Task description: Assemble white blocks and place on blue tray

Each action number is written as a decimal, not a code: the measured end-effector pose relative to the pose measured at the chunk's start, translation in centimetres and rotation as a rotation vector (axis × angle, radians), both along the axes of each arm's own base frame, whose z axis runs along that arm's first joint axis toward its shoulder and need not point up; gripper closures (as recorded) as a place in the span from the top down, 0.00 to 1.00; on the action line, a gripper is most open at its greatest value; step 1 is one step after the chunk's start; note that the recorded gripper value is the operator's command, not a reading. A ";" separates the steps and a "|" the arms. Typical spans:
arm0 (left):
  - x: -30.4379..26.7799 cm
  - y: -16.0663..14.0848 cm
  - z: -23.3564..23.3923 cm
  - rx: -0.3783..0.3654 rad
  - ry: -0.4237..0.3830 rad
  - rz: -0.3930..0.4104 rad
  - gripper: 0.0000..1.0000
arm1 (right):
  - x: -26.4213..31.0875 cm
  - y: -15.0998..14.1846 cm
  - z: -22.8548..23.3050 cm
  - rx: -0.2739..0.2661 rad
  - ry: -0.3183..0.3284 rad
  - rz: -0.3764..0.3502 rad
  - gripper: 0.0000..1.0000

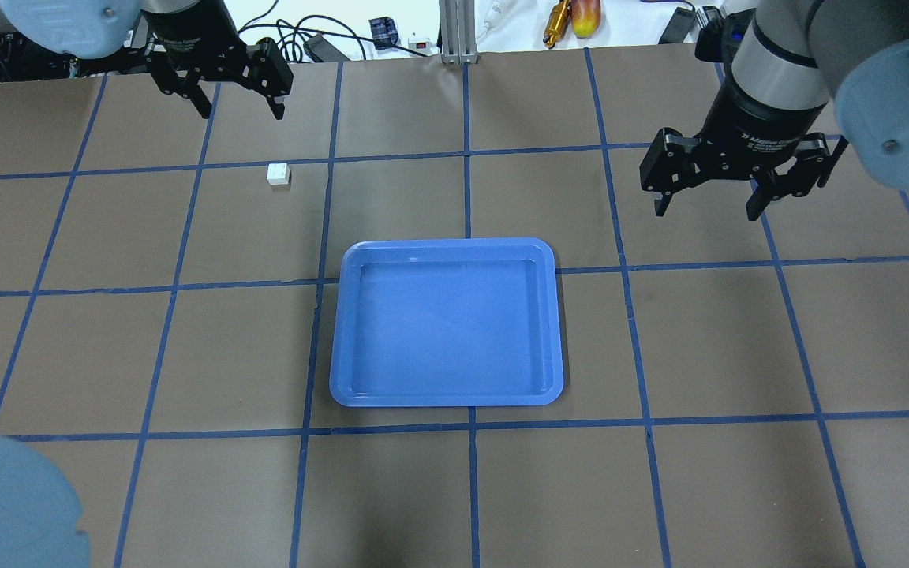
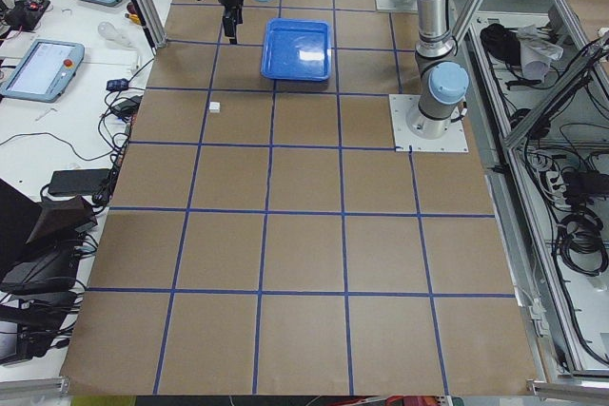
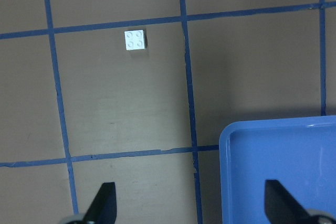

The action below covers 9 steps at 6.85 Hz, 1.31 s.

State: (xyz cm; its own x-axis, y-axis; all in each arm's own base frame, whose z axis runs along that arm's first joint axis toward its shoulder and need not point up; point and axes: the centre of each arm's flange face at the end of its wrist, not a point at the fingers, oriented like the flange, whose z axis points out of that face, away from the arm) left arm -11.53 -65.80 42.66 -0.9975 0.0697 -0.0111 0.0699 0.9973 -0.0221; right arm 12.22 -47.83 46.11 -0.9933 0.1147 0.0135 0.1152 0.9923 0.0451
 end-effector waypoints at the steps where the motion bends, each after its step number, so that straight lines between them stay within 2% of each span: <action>1: 0.1 -2.2 -3.3 -0.007 0.001 0.001 1.00 | 0.0 0.0 0.0 0.001 0.001 0.000 1.00; 4: 2.2 -7.4 -13.5 0.010 -0.009 0.025 1.00 | -0.3 -0.3 -0.2 0.001 -0.004 -0.007 1.00; 7: 5.6 -10.6 -19.9 0.021 -0.032 0.051 1.00 | -0.7 -1.1 -1.2 0.013 -0.002 0.004 1.00; 8: 5.9 -10.8 -21.4 0.032 -0.036 0.047 0.94 | -1.1 -2.2 -1.7 -0.006 -0.009 0.056 1.00; 9: 5.9 -11.0 -22.5 0.042 -0.037 0.041 0.89 | -2.6 -3.8 -2.3 -0.041 -0.016 0.153 1.00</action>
State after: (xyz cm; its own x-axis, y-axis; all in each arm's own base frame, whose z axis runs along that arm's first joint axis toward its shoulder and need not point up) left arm -5.62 -76.79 20.19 -0.9985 0.0304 -0.0456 0.0294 0.9993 0.0219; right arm 9.64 -51.60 43.80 -0.9993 -0.0379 -0.0044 -0.0379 0.9993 0.0045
